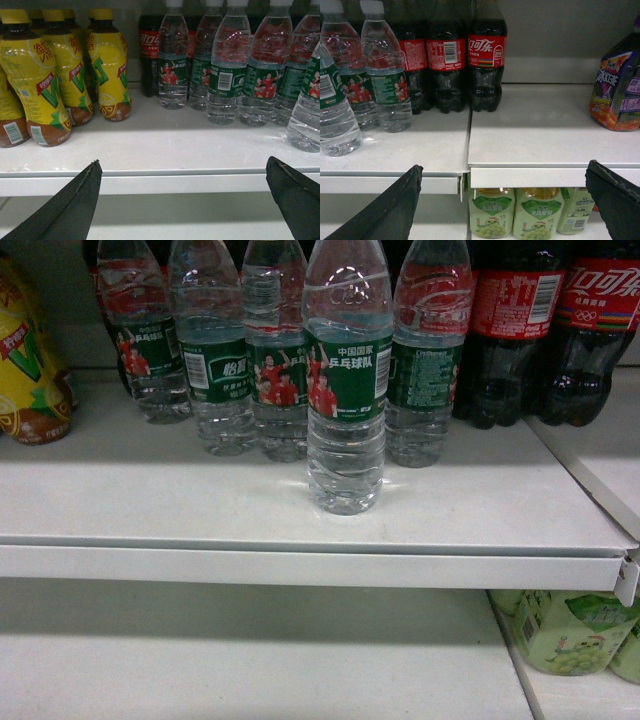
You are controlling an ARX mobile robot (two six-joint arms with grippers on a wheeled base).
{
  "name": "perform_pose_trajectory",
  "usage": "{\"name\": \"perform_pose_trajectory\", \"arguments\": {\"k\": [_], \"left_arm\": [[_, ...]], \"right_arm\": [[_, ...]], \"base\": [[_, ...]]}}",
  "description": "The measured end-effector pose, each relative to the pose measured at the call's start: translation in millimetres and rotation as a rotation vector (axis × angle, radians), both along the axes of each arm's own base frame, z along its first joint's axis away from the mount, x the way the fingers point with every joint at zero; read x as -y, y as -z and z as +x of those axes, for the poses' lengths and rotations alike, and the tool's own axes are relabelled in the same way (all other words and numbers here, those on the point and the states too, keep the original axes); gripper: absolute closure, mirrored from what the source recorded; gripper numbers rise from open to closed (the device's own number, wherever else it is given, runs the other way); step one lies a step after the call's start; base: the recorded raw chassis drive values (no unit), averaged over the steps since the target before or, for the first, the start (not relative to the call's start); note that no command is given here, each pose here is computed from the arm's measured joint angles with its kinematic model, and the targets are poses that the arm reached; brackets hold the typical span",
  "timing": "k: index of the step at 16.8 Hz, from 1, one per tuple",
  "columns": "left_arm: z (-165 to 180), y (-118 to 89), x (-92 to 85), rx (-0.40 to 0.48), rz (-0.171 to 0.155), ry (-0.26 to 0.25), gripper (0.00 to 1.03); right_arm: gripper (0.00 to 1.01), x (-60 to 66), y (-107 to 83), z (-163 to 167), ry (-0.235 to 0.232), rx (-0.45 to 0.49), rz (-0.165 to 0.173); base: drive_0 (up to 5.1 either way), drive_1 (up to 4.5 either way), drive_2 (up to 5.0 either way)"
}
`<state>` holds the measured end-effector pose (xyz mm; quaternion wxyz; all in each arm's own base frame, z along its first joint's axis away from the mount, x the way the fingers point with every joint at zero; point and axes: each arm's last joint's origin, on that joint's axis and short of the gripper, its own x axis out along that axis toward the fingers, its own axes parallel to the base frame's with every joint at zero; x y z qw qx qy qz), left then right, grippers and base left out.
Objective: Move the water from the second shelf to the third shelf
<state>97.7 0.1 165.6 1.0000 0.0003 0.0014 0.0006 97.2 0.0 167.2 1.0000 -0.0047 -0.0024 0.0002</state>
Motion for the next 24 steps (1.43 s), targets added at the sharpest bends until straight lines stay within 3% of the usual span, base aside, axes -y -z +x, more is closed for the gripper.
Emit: {"name": "perform_pose_trajectory", "arguments": {"k": [20, 21, 22, 23, 24], "left_arm": [[0.0, 0.0, 0.0, 0.000, 0.000, 0.000, 0.05], [0.0, 0.0, 0.0, 0.000, 0.000, 0.000, 0.05], [0.0, 0.0, 0.0, 0.000, 0.000, 0.000, 0.05], [0.0, 0.0, 0.0, 0.000, 0.000, 0.000, 0.05], [0.0, 0.0, 0.0, 0.000, 0.000, 0.000, 0.05]], "right_arm": [[0.03, 0.0, 0.1, 0.0, 0.000, 0.000, 0.000], [0.03, 0.0, 0.9, 0.0, -0.006, -0.011, 0.012], [0.03, 0.7, 4.1, 1.2, -0.050, -0.100, 0.095], [0.03, 1.8, 4.2, 5.8, -0.063, -0.135, 0.190], [0.03, 3.9, -3.9, 10.9, -0.073, -0.109, 0.251]], "base": [[0.0, 0.00, 0.0], [0.0, 0.00, 0.0], [0.0, 0.00, 0.0], [0.0, 0.00, 0.0], [0.0, 0.00, 0.0]]}}
